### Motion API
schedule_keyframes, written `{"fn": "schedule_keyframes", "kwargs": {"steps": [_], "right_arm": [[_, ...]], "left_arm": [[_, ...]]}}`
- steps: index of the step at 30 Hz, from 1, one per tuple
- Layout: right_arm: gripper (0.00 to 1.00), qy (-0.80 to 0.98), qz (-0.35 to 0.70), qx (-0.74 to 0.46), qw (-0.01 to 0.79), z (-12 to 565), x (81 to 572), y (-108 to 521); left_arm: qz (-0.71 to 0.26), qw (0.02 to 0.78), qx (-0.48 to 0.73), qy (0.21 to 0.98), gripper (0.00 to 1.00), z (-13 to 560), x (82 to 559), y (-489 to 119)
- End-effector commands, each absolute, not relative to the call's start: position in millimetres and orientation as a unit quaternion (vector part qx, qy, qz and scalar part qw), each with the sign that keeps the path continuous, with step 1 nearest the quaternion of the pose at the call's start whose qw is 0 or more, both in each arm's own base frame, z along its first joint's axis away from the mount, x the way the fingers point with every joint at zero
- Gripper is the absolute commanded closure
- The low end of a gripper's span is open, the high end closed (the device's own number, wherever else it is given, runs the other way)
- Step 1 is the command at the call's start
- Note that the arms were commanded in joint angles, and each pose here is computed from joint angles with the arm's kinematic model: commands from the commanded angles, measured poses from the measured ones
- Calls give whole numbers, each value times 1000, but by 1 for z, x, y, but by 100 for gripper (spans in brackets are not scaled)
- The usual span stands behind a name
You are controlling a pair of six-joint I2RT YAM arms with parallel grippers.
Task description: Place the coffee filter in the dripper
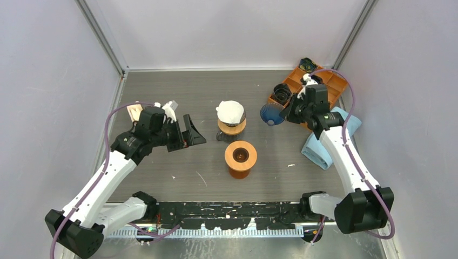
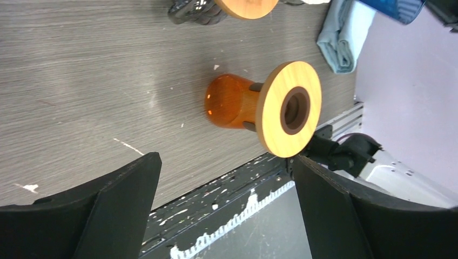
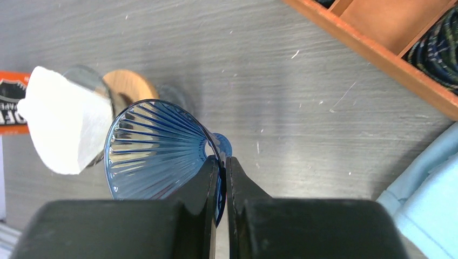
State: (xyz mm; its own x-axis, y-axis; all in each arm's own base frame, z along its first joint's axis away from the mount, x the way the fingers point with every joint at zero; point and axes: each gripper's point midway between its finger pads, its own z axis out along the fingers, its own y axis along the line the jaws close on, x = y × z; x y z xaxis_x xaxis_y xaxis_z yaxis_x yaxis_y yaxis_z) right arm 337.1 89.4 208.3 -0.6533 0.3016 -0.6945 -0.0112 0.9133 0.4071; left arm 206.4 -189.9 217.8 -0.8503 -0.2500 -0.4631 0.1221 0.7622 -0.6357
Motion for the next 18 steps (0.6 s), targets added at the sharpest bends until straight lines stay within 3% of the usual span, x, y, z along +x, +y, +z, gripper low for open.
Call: {"fn": "schedule_keyframes", "kwargs": {"steps": [1,18], "right_arm": [[99,879,218,31,423,252,318,110],[99,866,306,-99,382,285,247,194]], "left_arm": [[-408,297,-30,863,6,260,215,-212],[-457,284,-11,843,9,283,206,-261]]}}
